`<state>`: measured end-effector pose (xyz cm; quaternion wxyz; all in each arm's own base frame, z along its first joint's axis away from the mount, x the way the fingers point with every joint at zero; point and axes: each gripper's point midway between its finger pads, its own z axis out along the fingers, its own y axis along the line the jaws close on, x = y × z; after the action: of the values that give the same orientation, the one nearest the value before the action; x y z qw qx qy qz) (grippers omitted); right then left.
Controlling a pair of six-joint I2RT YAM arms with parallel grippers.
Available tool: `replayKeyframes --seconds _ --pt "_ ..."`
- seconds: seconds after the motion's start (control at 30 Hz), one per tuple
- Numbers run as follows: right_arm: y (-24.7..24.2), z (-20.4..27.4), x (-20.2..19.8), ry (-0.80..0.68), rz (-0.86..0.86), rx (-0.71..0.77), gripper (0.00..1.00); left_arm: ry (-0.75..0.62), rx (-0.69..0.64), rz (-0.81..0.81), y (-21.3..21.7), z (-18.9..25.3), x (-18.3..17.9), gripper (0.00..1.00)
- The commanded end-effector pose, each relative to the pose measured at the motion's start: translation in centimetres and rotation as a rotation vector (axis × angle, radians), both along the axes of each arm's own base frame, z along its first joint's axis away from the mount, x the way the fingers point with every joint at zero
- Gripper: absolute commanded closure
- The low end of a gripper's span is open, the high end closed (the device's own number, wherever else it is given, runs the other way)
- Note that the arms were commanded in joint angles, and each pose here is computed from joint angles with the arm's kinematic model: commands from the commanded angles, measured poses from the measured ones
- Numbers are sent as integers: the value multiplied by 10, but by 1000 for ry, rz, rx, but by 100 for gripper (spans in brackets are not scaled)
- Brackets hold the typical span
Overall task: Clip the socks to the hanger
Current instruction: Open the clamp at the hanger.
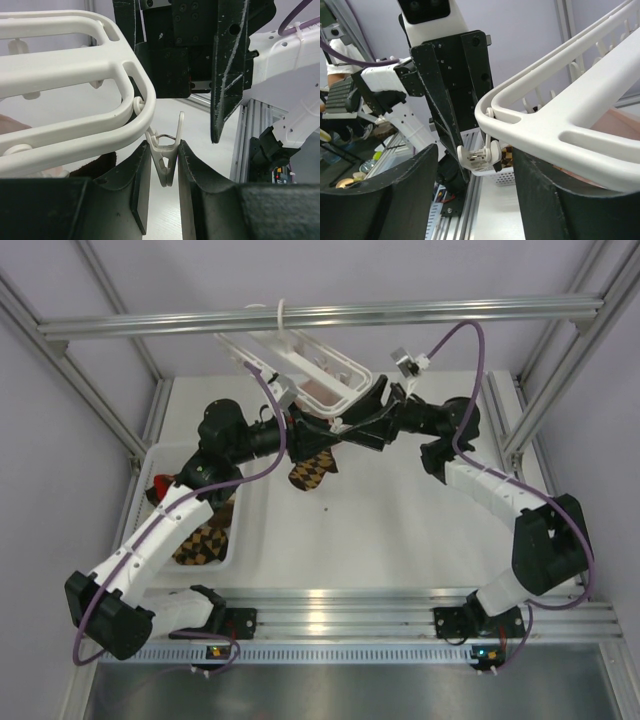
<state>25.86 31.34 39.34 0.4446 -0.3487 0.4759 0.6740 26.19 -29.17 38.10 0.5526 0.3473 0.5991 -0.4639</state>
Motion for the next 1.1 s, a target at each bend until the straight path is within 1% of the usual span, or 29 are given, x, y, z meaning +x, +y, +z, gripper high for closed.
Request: replayKeyframes --seconds 0.0,0.07,0.13,0.17,0.23,0.27,0.33,0.37,0.47,0.5,0.53,0.57,0.6,0.63,0.67,0.7,0.73,0.77,0.83,0.87,0.9,0.97,1.0,1.03,1.07 --pt "3 26 -7 -118 6 61 41 -20 -15 -67 -5 4 -9 100" --pt "4 27 -6 -117 4 64 45 -17 -13 -67 -5 3 -9 100" --pt "4 28 -5 -117 0 67 47 -18 -12 -72 -6 3 -10 100" --pt "5 27 -3 -112 0 67 51 -19 -13 -69 -5 3 -9 100" --pt "5 27 -1 -104 -9 72 56 -15 -11 -70 -5 3 -10 100" --pt "5 27 0 -98 -14 74 60 -15 -9 -70 -5 2 -10 100" --pt "6 27 1 -93 -17 76 62 -15 -9 -72 -5 2 -11 100" --pt "6 26 2 -91 -17 75 71 -15 -9 -72 -5 3 -11 100" --pt "6 26 3 -96 -20 74 86 -11 -8 -64 -5 2 -9 100" --pt "6 26 2 -98 -17 72 96 -12 -9 -51 -4 3 -7 97" --pt "6 25 2 -97 -18 70 100 -5 -6 -40 -3 2 -5 88" --pt "6 26 2 -95 -20 70 100 -6 -5 -29 -2 3 -5 76" --pt "6 24 3 -85 -25 69 100 -5 -2 -20 -1 3 -5 59" --pt "6 24 4 -80 -31 69 100 -3 0 5 1 2 -2 50" --pt "7 23 6 -68 -34 65 100 -12 1 16 5 5 -4 46" --pt "6 23 8 -60 -41 66 100 -18 5 29 7 4 -4 36" --pt "7 23 8 -55 -43 67 100 -24 10 38 9 4 -4 34" --pt "7 23 9 -40 -46 62 100 -50 8 68 14 10 -5 32" --pt "7 24 11 -27 -50 63 100 -55 18 107 21 10 -4 30" --pt "7 25 10 -22 -50 64 100 -88 12 144 27 18 -3 30" --pt "7 25 12 -1 -57 64 100 -71 38 157 31 12 -4 30" --pt "8 24 14 32 -58 59 100 -106 50 195 40 18 -6 29" --pt "8 23 16 76 -62 55 100 -109 56 237 45 18 -2 29" --pt "8 23 17 96 -64 54 100 -103 69 252 49 16 -3 29" --pt "9 22 18 119 -65 49 100 -125 73 262 55 20 -5 29"
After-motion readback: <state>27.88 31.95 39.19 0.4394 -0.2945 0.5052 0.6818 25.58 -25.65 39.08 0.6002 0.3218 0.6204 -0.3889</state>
